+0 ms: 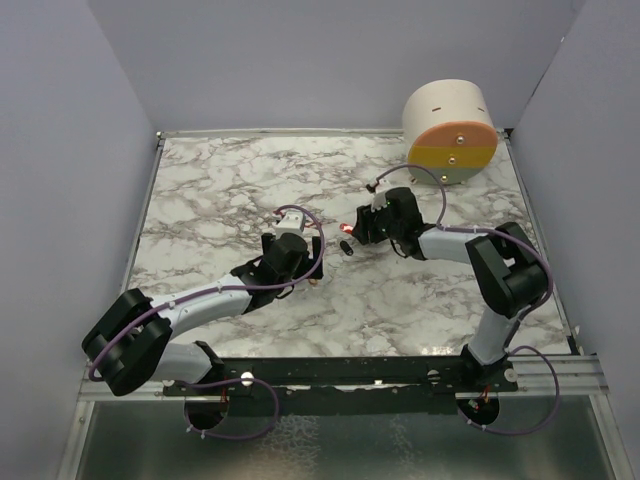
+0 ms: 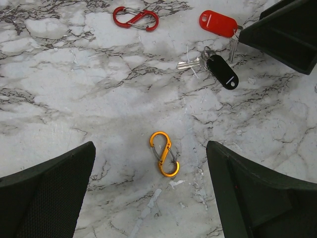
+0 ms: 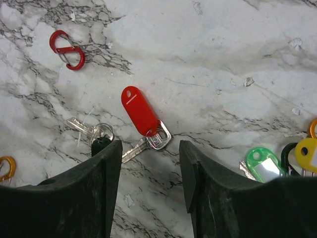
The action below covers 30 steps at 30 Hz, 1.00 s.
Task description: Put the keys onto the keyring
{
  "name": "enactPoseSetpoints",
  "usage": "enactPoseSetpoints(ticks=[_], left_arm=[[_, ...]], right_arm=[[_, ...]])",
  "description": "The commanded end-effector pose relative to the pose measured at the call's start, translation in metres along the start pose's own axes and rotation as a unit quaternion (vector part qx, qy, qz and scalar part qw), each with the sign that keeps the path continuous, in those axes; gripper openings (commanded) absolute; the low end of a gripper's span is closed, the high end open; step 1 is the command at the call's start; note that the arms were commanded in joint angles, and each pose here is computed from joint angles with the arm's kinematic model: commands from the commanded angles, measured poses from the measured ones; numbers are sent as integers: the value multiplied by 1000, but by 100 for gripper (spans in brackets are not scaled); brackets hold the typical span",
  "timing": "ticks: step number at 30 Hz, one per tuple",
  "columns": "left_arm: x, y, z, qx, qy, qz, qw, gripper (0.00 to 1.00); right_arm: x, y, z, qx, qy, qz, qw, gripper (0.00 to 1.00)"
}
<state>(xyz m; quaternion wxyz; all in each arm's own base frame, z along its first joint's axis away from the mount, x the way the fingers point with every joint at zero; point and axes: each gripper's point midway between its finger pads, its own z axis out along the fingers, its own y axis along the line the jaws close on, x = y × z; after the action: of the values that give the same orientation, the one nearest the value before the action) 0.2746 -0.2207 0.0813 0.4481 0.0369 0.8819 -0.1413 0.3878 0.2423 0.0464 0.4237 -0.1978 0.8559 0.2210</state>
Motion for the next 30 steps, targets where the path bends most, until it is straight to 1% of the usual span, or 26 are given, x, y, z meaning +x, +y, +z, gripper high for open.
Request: enactPoseSetpoints(ticks=[1,13,20,30], left_arm=[[-6,-6,3,12,-8,-4,1000,96],[-4,-3,4,8,-4,-2,1000,96],[-4,0,3,6,-5,-4,1000,96],[-3,3,1,5,-5,-6,1000,96]], right_arm=[[12,-6,8,13,16,-4,1000,51],[0,-3,31,-12,18,-31,999,51],[7,4,36,-33,35,-41,998,50],[30,15,43,-43,72,-59,995,46]])
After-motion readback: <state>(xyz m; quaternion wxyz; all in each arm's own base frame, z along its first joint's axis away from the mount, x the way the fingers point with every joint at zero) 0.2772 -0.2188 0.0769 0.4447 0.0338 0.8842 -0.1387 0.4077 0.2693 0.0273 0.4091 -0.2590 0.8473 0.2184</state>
